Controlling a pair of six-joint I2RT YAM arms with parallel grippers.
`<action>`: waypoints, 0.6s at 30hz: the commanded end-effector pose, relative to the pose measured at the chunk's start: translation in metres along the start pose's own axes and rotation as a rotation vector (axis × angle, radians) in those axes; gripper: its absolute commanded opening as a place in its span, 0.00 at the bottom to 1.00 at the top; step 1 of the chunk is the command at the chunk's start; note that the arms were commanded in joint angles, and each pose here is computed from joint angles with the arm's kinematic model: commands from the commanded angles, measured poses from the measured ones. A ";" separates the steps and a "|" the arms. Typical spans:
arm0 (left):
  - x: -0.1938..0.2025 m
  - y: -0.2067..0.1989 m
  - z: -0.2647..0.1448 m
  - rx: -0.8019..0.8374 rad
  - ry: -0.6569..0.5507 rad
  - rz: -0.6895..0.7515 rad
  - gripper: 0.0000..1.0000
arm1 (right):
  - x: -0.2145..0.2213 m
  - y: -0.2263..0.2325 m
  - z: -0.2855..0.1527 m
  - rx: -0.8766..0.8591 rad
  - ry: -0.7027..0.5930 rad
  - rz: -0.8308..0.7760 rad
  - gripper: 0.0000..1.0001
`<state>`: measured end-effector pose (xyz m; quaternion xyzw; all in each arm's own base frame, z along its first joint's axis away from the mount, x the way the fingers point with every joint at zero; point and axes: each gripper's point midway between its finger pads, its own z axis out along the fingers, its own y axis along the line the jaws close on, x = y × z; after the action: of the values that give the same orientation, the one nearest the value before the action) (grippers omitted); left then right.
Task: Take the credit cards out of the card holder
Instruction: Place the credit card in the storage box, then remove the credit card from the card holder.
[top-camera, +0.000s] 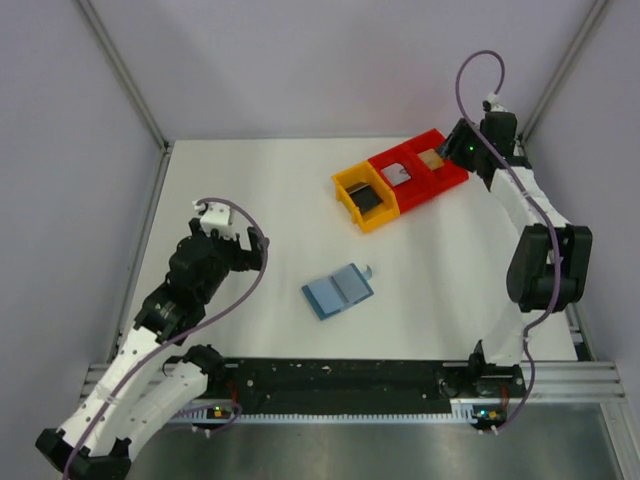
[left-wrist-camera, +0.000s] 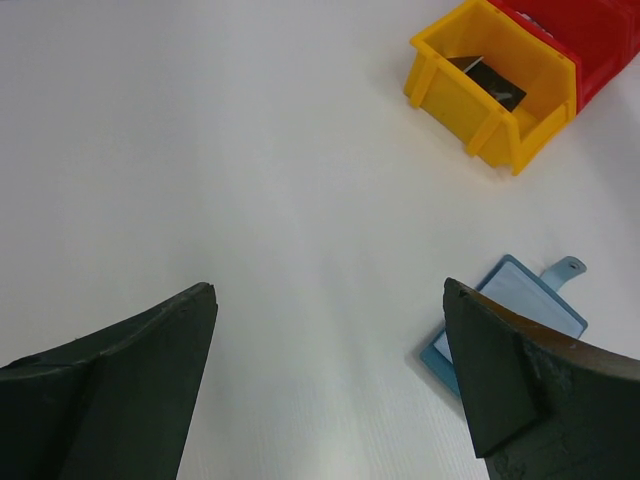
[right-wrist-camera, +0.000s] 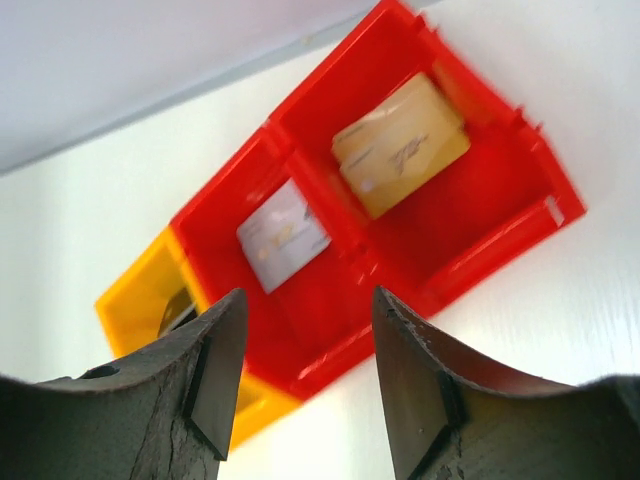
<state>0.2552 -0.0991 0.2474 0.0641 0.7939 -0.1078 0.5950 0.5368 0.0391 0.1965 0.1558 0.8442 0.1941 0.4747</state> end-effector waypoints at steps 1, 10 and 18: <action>-0.011 -0.026 0.001 0.119 0.031 -0.076 0.97 | 0.027 0.044 -0.057 -0.050 0.026 -0.136 0.53; 0.010 -0.113 0.002 0.489 0.197 -0.339 0.90 | 0.136 0.121 -0.142 -0.309 0.161 -0.248 0.55; 0.060 -0.165 0.012 0.538 0.323 -0.386 0.89 | 0.231 0.164 -0.187 -0.523 0.316 -0.292 0.58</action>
<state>0.2143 -0.2357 0.2027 0.0982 0.8307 -0.3747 0.4000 0.2992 0.2245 0.1884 -0.0958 0.8624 0.3087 0.3897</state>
